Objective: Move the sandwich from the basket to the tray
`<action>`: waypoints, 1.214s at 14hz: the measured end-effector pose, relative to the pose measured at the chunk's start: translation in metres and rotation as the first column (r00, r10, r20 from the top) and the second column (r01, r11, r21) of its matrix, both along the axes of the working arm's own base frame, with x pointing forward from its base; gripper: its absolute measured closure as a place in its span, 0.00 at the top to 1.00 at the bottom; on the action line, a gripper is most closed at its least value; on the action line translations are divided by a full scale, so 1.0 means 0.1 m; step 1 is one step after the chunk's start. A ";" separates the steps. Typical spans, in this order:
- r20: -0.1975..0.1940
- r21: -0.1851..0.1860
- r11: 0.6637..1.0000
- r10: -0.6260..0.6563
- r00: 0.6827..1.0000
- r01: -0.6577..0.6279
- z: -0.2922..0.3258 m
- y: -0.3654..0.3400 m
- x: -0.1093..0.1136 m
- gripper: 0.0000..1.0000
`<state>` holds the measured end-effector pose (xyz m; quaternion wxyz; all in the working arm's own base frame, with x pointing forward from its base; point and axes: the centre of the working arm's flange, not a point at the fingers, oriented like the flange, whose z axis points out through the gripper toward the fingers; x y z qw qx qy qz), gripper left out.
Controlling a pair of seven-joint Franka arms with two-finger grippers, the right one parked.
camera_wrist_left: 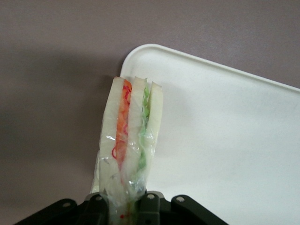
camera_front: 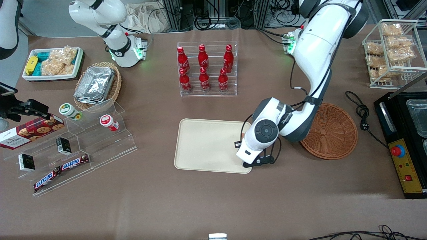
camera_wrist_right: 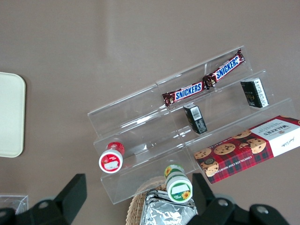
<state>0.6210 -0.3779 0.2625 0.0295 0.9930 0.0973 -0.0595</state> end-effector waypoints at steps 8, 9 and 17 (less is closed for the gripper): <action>0.015 -0.018 0.999 -0.044 0.999 0.045 -0.26 -0.36 -0.19 0.16; 0.017 -0.017 0.999 -0.048 0.999 0.048 -0.27 -0.38 -0.20 0.16; 0.080 -0.015 1.000 0.009 0.997 -0.008 0.57 0.01 0.14 0.92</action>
